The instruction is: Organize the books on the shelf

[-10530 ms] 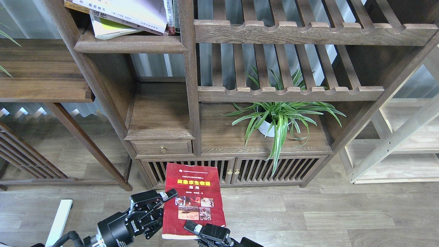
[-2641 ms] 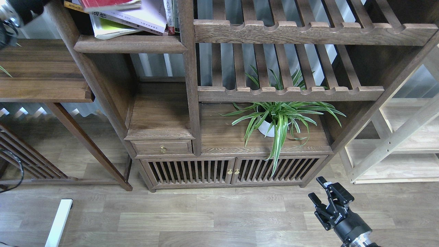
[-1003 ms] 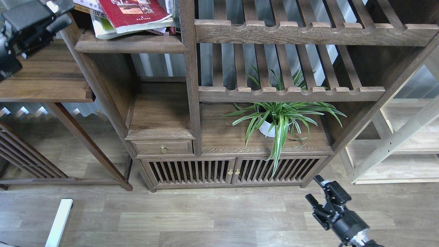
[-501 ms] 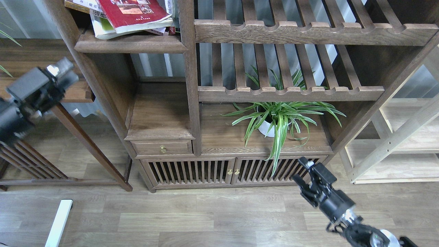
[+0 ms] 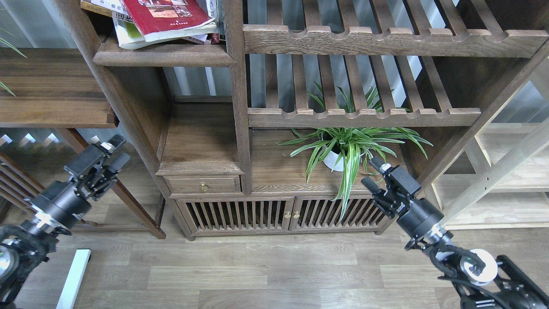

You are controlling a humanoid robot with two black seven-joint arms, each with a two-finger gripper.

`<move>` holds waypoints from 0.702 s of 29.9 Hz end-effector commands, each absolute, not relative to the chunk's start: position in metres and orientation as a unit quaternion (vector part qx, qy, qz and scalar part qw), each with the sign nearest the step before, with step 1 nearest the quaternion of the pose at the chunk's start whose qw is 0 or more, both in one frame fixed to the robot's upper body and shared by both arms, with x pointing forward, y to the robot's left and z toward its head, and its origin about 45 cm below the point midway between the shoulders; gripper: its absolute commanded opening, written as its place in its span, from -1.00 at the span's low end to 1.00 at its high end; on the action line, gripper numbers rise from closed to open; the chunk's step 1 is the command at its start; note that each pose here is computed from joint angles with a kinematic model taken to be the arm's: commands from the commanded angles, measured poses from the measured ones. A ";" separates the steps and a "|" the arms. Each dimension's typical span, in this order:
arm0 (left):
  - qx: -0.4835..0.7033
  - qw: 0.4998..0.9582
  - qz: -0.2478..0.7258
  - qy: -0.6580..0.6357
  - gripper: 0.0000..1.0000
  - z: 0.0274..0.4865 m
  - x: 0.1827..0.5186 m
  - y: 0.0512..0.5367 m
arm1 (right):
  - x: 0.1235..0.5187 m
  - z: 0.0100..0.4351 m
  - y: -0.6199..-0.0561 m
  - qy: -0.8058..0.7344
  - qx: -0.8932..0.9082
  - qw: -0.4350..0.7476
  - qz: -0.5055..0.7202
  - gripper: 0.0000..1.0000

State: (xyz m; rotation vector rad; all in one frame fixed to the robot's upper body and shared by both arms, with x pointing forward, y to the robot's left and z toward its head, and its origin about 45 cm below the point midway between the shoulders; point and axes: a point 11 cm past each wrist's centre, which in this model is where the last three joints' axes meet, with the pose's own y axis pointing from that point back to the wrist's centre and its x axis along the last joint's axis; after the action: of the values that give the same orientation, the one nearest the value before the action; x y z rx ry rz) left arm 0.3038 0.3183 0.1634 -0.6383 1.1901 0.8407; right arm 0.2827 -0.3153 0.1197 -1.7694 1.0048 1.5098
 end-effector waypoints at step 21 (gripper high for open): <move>-0.317 0.688 0.357 0.546 0.75 0.157 0.305 0.293 | 0.317 0.171 -0.334 0.372 -0.705 0.330 0.507 1.00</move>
State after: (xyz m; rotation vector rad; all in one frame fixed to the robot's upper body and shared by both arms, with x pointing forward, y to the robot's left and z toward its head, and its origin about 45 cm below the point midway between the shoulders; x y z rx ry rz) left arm 0.3044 0.2927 0.1566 -0.7081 1.2251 0.7973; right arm 0.3165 -0.3338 0.1711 -1.8416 0.9719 1.3252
